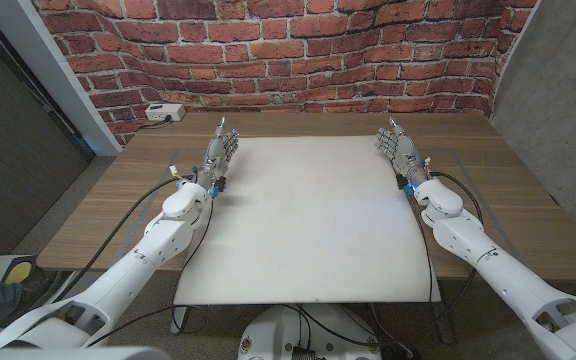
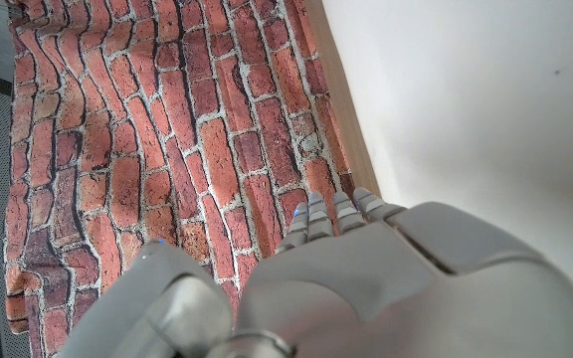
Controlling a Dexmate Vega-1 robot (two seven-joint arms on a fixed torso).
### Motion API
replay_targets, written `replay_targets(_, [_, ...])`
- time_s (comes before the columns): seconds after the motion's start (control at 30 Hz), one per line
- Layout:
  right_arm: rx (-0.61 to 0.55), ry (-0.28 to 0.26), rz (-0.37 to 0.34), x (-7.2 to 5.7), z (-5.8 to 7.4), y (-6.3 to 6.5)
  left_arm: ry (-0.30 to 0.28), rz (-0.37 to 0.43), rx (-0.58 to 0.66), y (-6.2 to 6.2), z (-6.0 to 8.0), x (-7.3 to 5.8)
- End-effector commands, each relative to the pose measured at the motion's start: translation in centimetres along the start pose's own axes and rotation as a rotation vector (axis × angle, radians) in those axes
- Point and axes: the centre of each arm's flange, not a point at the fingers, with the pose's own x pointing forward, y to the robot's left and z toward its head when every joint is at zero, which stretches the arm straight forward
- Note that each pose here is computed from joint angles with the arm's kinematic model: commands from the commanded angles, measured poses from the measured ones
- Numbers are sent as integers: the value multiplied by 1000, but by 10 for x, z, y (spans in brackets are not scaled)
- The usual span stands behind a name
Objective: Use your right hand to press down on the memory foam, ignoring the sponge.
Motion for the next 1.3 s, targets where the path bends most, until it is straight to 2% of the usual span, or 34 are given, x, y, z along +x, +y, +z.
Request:
replay_targets(0.03, [-88,-46,-4,-7,6,7,-23,30,34,0,11,-11])
replay_targets(0.37, [-178,-87,16,-14,16,20,-50,22,72,3,22,-22])
replay_targets(0.67, [-209,-133,48,-23,24,30,-68,-19,95,1,29,-20])
replay_targets(0.9, [-261,-166,54,-30,33,33,-78,-69,87,1,29,-13])
replay_targets(1.13, [-283,-190,66,-34,39,36,-97,-47,94,-3,32,-18])
replay_targets(1.3, [-341,-222,51,-39,42,38,-142,-15,70,-4,28,-17])
